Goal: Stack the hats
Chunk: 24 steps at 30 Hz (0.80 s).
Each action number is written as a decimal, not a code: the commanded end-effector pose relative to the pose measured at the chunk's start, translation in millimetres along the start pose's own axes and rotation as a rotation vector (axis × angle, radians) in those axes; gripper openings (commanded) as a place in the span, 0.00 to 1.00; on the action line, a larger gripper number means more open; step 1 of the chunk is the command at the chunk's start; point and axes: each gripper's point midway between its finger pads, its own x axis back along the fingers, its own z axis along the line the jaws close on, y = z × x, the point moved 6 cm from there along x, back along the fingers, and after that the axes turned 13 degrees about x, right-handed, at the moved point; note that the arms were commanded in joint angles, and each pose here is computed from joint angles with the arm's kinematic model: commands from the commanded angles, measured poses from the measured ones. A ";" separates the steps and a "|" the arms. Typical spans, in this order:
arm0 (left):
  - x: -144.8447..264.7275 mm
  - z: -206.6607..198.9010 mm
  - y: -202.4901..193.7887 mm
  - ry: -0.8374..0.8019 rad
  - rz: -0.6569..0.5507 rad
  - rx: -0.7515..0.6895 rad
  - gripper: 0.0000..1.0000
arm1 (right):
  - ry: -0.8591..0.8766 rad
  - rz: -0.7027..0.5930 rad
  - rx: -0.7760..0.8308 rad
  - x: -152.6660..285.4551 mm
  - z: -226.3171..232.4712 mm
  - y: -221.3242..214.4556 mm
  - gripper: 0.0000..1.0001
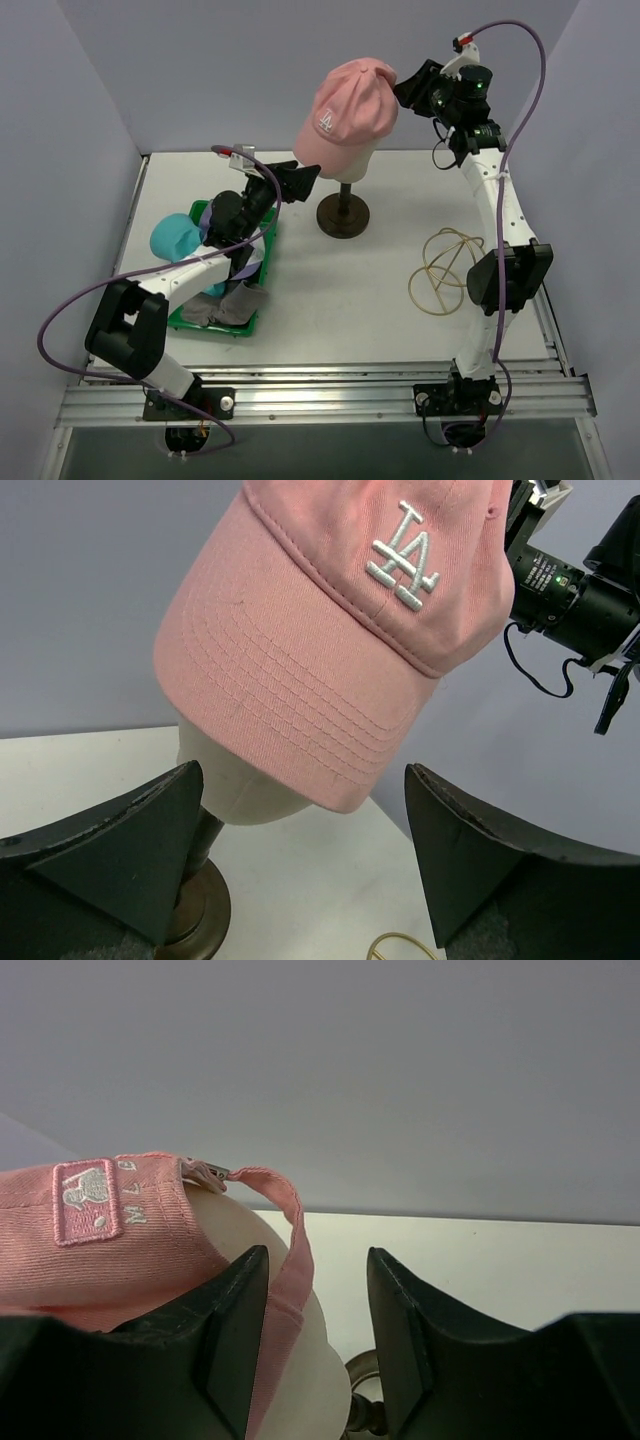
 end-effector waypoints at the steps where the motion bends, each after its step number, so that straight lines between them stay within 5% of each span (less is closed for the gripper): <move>1: -14.7 -18.5 17.0 -0.079 -0.060 0.004 0.90 | 0.063 -0.042 0.004 -3.1 9.6 5.4 0.40; 14: -32.4 -60.8 47.6 -0.183 -0.107 -0.049 0.87 | 0.061 0.007 -0.006 -14.2 6.8 -17.9 0.22; 24: -37.6 -65.6 64.2 -0.130 -0.136 -0.107 0.87 | 0.032 0.001 0.000 -21.0 4.4 -19.5 0.18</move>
